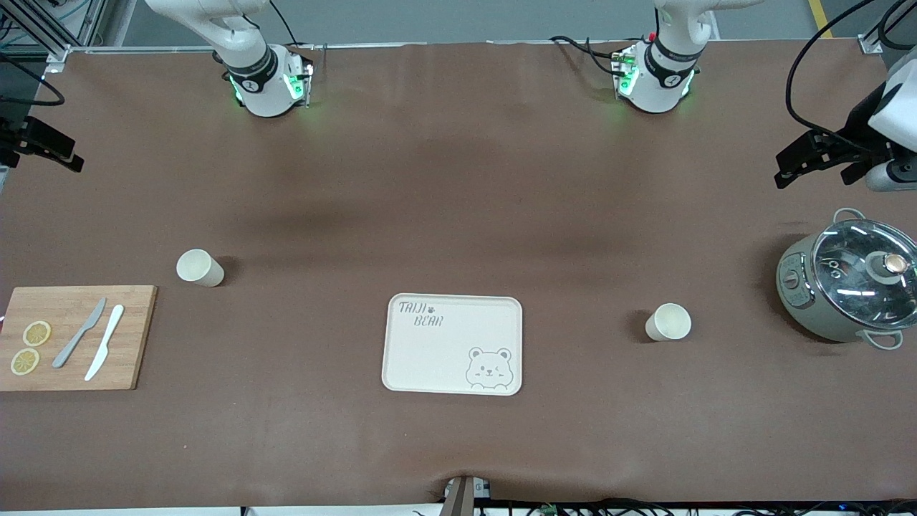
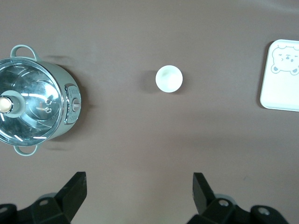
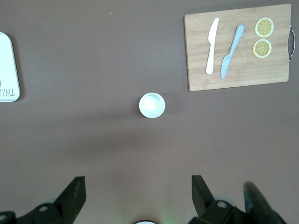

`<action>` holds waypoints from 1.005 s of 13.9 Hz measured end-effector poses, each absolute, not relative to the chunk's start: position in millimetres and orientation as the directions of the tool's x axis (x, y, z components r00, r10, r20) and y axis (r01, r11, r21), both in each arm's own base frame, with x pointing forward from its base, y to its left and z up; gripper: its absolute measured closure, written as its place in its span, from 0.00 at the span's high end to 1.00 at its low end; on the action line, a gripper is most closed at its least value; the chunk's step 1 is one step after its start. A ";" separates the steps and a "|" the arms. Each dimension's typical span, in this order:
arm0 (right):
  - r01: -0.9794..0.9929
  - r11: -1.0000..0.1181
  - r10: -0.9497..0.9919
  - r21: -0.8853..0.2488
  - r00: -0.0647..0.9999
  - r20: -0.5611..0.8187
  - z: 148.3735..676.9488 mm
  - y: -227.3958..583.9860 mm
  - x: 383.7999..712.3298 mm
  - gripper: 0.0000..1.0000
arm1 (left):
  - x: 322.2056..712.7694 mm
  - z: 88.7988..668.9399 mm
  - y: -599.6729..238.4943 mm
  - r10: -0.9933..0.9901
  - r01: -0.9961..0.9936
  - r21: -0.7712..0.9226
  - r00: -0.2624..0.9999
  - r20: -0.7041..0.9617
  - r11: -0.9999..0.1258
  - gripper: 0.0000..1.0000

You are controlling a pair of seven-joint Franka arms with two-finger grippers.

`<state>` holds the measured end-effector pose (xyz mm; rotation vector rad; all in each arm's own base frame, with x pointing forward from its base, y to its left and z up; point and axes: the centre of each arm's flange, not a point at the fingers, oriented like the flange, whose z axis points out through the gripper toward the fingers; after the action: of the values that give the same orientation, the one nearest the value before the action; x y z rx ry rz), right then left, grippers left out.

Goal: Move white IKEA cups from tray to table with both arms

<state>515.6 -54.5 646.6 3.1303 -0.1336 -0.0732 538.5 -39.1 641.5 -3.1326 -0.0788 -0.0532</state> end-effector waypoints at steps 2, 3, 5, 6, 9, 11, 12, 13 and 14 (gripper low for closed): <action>-0.085 -0.996 -0.085 0.010 0.995 -0.047 646.6 -54.5 515.5 1.00 | 538.6 642.1 -38.8 0.051 0.051 -0.005 0.998 0.035 -0.999 1.00; -0.085 -0.996 -0.085 0.010 0.995 -0.047 646.6 -54.5 515.5 1.00 | 538.6 642.2 -39.4 0.050 0.050 -0.004 0.998 0.035 -0.999 1.00; -0.085 -0.996 -0.085 0.010 0.995 -0.047 646.5 -54.5 515.5 1.00 | 538.5 642.3 -40.3 0.049 0.049 -0.004 0.998 0.036 -0.999 1.00; -0.085 -0.996 -0.085 0.010 0.995 -0.047 646.5 -54.5 515.4 1.00 | 538.5 642.4 -40.8 0.048 0.048 -0.003 0.998 0.036 -0.999 1.00; -0.085 -0.996 -0.085 0.010 0.995 -0.048 646.5 -54.5 515.4 1.00 | 538.4 644.9 -42.6 0.045 0.045 -0.003 0.998 0.041 -0.999 1.00; -0.085 -0.996 -0.085 0.010 0.995 -0.048 646.5 -54.5 515.4 1.00 | 538.3 647.8 -42.6 0.043 0.044 -0.002 0.998 0.047 -0.999 1.00; -0.085 -0.996 -0.085 0.010 0.995 -0.048 646.5 -54.5 515.4 1.00 | 538.3 648.4 -42.7 0.043 0.043 -0.002 0.998 0.048 -0.999 1.00; -0.085 -0.996 -0.085 0.010 0.995 -0.048 646.5 -54.5 515.4 1.00 | 538.3 648.5 -42.7 0.042 0.042 -0.002 0.998 0.048 -0.999 1.00; -0.085 -0.996 -0.085 0.010 0.995 -0.048 646.5 -54.5 515.4 1.00 | 538.3 648.6 -42.8 0.042 0.042 -0.002 0.998 0.049 -0.999 1.00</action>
<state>515.4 -54.5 646.5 3.1303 -0.1337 -0.0751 538.3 -42.8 648.6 -3.1372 -0.0655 -0.0762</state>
